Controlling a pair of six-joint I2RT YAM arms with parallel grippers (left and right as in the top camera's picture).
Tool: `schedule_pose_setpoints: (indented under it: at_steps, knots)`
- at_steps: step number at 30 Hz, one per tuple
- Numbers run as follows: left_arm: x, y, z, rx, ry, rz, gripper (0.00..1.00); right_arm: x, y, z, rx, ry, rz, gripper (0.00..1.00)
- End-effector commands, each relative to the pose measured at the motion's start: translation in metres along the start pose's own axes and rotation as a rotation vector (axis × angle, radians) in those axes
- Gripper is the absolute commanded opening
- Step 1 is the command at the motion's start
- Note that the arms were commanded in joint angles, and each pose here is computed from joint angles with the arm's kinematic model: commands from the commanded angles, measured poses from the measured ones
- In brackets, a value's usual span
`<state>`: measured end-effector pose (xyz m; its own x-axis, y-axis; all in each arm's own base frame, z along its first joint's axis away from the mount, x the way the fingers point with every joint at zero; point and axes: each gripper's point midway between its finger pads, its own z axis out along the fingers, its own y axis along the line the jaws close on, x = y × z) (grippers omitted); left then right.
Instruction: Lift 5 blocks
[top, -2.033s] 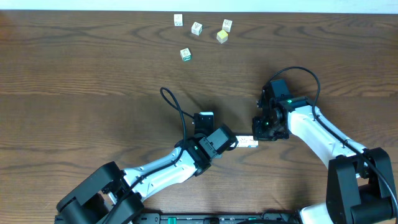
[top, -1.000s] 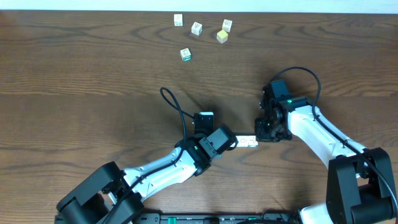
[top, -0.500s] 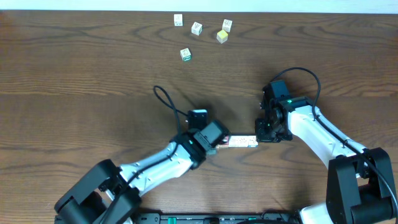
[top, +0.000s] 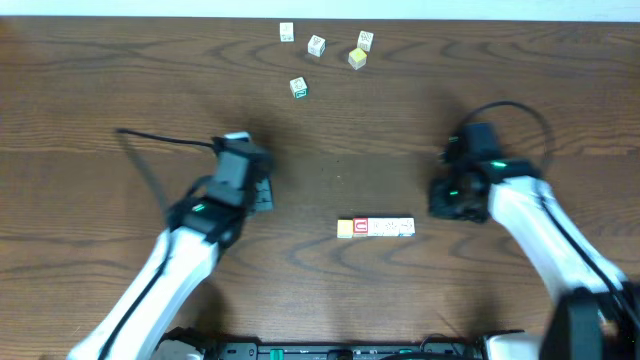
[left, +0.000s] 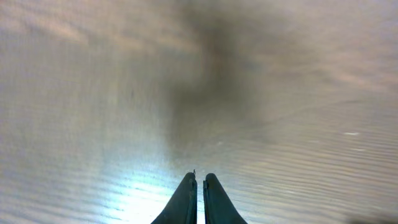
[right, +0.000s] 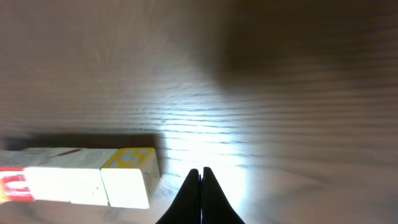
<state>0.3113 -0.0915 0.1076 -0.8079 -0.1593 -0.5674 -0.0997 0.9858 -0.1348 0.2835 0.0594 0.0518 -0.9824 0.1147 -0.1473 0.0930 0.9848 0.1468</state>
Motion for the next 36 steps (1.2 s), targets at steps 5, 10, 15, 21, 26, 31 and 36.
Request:
schedule_pose_setpoints:
  at_steps: [5, 10, 15, 21, 26, 31, 36]
  knots:
    - [-0.020, -0.007, -0.060, 0.303, -0.122, 0.098, 0.07, -0.029, -0.018, -0.122, -0.326, -0.391, 0.027, 0.01]
    - [0.026, 0.005, -0.040, 0.348, -0.048, 0.025, 0.07, -0.009, -0.052, -0.123, -0.243, -0.357, 0.162, 0.01]
    - [0.067, 0.010, -0.007, 0.371, -0.009, -0.072, 0.07, 0.010, -0.042, -0.090, -0.271, -0.260, 0.150, 0.01]
    - [0.089, 0.002, 0.002, 0.396, 0.021, -0.098, 0.08, 0.029, -0.034, -0.046, -0.293, -0.200, 0.170, 0.01]
    - [0.089, -0.013, 0.007, 0.373, 0.010, -0.121, 0.07, 0.044, -0.017, -0.012, -0.316, -0.126, 0.146, 0.01]
    - [0.098, -0.020, 0.019, 0.328, 0.035, -0.168, 0.07, 0.041, -0.003, 0.001, -0.323, -0.102, 0.086, 0.01]
    - [0.116, -0.032, 0.033, 0.328, 0.098, -0.147, 0.07, 0.046, 0.005, 0.018, -0.324, -0.047, 0.056, 0.01]
